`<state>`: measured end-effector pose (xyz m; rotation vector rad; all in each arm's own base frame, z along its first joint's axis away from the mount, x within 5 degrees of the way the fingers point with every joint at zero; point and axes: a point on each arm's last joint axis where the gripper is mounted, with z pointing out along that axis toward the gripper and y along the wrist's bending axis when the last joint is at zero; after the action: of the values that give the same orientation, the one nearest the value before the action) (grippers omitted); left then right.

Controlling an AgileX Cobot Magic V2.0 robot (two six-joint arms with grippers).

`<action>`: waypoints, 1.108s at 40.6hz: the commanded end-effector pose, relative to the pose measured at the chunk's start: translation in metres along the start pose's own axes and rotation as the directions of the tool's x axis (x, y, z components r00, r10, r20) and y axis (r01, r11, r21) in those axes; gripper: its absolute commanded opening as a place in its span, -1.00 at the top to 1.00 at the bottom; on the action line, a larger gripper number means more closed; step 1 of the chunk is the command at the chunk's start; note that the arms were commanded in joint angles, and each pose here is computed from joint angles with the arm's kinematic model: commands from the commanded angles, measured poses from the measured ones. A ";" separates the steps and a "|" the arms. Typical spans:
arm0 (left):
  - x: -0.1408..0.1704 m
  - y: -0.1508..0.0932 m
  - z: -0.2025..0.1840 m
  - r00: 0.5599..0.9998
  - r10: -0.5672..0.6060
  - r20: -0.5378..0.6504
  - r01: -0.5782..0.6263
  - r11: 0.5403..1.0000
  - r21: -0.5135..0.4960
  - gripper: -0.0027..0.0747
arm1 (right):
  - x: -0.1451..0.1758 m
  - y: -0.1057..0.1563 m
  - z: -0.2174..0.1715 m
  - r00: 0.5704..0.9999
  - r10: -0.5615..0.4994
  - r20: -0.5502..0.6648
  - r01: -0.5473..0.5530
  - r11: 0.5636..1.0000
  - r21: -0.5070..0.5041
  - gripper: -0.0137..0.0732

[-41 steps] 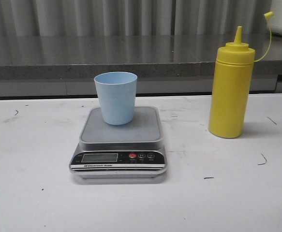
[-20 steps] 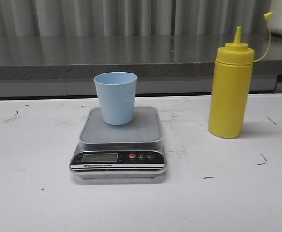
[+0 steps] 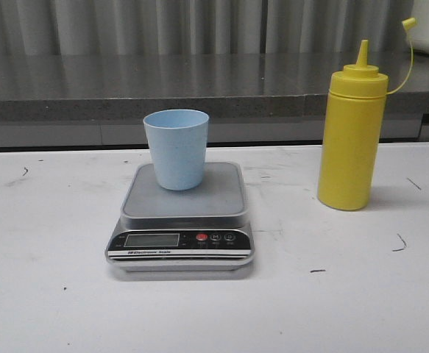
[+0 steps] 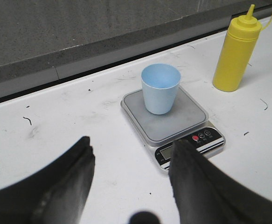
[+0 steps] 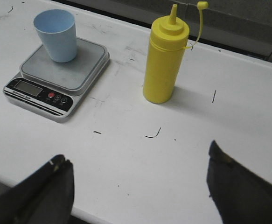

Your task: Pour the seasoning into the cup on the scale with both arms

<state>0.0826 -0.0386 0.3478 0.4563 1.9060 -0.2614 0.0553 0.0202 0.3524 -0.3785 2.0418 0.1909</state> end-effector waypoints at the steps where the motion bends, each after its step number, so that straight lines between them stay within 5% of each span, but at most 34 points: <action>1: -0.014 -0.001 -0.004 0.994 -0.004 0.106 0.002 1.000 0.013 -0.02 | -0.012 -0.001 -0.005 0.997 -0.008 0.082 0.007 1.000 0.006 -0.70; 45: -0.018 -0.001 -0.002 0.991 -0.004 0.136 0.002 1.000 0.015 -0.01 | -0.009 0.000 -0.004 0.998 -0.008 0.056 0.008 1.000 0.005 -0.70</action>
<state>0.0842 -0.0396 0.3512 0.4493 1.8672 -0.2703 0.0539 0.0198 0.3499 -0.3851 2.0736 0.1880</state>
